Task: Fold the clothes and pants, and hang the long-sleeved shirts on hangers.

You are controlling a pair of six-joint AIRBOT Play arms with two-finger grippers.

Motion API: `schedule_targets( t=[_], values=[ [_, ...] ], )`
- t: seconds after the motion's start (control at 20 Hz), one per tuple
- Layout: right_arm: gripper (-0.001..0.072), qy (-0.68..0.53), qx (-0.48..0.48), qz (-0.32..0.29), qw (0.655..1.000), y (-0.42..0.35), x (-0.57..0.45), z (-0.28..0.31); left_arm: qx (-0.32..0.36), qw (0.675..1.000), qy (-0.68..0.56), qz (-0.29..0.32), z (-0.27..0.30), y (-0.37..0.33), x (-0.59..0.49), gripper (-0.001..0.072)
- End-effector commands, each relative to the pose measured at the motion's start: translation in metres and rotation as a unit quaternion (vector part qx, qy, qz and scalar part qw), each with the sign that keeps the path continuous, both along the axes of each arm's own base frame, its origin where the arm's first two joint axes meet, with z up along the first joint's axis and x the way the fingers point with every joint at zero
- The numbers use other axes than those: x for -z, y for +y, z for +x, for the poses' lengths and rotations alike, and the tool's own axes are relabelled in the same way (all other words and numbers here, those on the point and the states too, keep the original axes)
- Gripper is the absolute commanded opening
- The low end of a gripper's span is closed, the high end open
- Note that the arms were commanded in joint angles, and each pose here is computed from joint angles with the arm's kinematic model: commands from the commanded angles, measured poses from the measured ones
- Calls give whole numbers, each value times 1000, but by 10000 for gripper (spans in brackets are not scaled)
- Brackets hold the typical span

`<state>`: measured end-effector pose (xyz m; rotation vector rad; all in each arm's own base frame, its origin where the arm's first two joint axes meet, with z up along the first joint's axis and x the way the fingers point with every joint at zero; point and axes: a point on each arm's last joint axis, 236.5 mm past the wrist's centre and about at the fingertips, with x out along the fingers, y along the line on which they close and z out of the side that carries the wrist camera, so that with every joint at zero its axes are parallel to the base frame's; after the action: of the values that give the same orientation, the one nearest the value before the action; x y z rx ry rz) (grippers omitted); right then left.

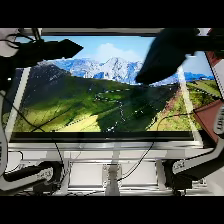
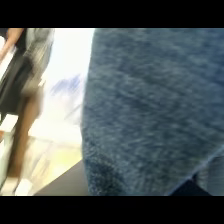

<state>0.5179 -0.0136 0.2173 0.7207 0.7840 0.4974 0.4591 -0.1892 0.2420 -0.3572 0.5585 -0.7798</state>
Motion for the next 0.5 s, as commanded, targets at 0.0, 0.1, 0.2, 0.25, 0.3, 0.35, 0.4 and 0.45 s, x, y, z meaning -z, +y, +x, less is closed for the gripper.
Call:
schedule_targets(
  t=[0.0, 0.1, 0.2, 0.25, 0.3, 0.35, 0.4, 0.45],
  values=[
    [35, 49, 168, -62, 983, -138, -8, -53, -4, 1000, -25, 9, -19, 15, -26, 31],
    [35, 113, 254, -59, 959, -206, 8, -99, -6, 999, -35, 10, -23, 17, -35, 31],
    [36, 198, 297, -74, 931, -253, 38, -160, -6, 999, -36, 11, -24, 18, -36, 31],
    [36, 254, 322, -89, 908, -276, 58, -196, -6, 999, -36, 11, -24, 18, -35, 31],
    [36, 307, 344, -101, 881, -293, 75, -231, -6, 999, -36, 11, -24, 18, -35, 31],
    [36, 352, 366, -105, 855, -307, 89, -264, -6, 999, -36, 11, -24, 18, -35, 31],
    [37, 390, 395, -89, 827, -317, 102, -292, -6, 999, -36, 11, -24, 18, -35, 31],
    [37, 423, 414, -71, 803, -322, 115, -317, -6, 999, -36, 10, -24, 17, -35, 31]
  ],
)
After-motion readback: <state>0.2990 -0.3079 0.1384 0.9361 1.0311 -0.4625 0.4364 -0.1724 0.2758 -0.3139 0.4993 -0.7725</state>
